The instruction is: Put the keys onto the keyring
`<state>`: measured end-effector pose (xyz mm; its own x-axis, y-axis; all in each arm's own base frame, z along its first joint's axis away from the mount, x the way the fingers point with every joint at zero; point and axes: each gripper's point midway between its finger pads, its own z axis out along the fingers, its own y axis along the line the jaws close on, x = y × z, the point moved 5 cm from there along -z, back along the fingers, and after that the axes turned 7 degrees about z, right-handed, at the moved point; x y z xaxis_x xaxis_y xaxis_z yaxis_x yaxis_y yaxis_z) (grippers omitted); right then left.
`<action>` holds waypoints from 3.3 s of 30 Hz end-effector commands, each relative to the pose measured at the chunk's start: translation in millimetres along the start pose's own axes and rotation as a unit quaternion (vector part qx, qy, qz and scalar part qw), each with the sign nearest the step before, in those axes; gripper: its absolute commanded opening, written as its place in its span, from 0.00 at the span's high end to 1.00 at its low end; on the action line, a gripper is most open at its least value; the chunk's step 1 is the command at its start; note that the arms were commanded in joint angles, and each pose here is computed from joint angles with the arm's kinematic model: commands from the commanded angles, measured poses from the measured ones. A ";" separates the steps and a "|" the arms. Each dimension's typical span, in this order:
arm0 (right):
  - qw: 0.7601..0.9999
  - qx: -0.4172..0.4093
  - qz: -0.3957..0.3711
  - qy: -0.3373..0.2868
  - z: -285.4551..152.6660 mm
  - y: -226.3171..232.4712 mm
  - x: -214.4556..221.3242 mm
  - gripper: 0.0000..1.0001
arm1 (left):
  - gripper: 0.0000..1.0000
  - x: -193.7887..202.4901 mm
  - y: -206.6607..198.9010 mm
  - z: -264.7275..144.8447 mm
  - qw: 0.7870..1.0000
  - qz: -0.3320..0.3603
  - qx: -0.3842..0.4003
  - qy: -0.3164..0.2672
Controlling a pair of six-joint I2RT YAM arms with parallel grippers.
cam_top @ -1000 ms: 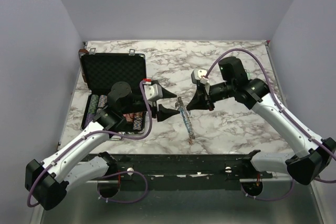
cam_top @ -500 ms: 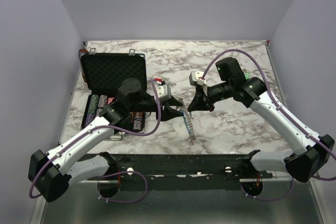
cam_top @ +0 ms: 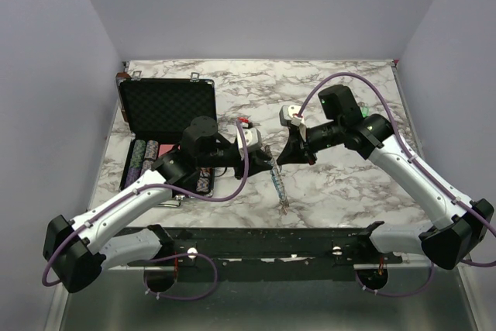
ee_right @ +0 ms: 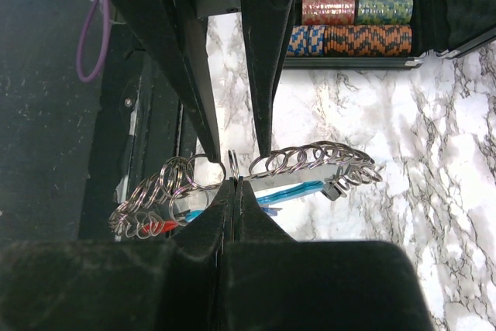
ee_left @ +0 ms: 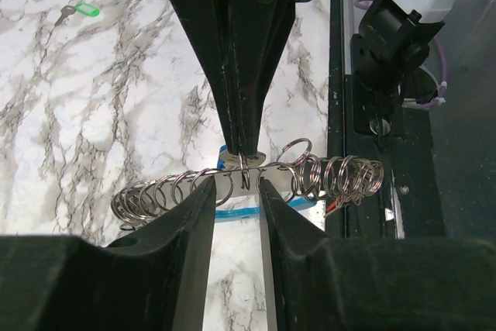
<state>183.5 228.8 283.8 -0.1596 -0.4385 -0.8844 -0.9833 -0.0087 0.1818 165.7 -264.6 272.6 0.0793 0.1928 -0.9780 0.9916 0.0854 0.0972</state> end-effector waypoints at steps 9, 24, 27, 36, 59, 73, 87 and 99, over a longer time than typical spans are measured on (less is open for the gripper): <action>1.000 0.000 -0.001 -0.013 -1.4 -1.0 -8.4 1.00 | 0.75 -12.8 2.6 7.6 1.000 0.010 -0.005 0.000; 1.000 -0.001 0.004 -0.023 -2.6 3.7 -8.4 0.94 | 1.00 -10.3 2.0 1.8 0.999 0.021 -0.028 -0.012; 0.999 -0.002 0.011 -0.041 -3.4 6.9 -11.0 0.73 | 1.00 -15.6 2.5 -2.7 0.998 0.024 -0.041 -0.045; 0.990 -0.023 0.056 -0.125 -9.0 18.2 -18.9 0.47 | 1.00 -24.1 -7.5 -11.5 0.988 -0.011 -0.044 -0.148; 0.976 -0.045 0.112 -0.183 0.3 19.3 -18.6 0.75 | 1.00 -23.8 -9.5 -17.2 0.968 -0.068 -0.074 -0.229; 0.969 -0.057 0.133 -0.200 -8.6 20.5 -25.6 0.74 | 1.00 -21.6 -12.2 -20.6 0.964 -0.069 -0.071 -0.245; 0.966 -0.079 0.158 -0.189 -1.5 23.5 -10.1 0.72 | 1.00 -26.7 -13.7 -22.3 0.962 -0.062 -0.061 -0.257; 0.967 -0.091 0.150 -0.186 5.7 24.2 -13.9 0.69 | 1.00 -30.2 -13.9 -15.2 0.965 -0.063 -0.035 -0.252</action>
<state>165.7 235.6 296.8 -0.4994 -0.0796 -0.8627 -0.8615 -0.0596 0.5042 151.8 -255.5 279.0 -0.0376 -0.2648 -0.9636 0.9772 0.1917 -0.0908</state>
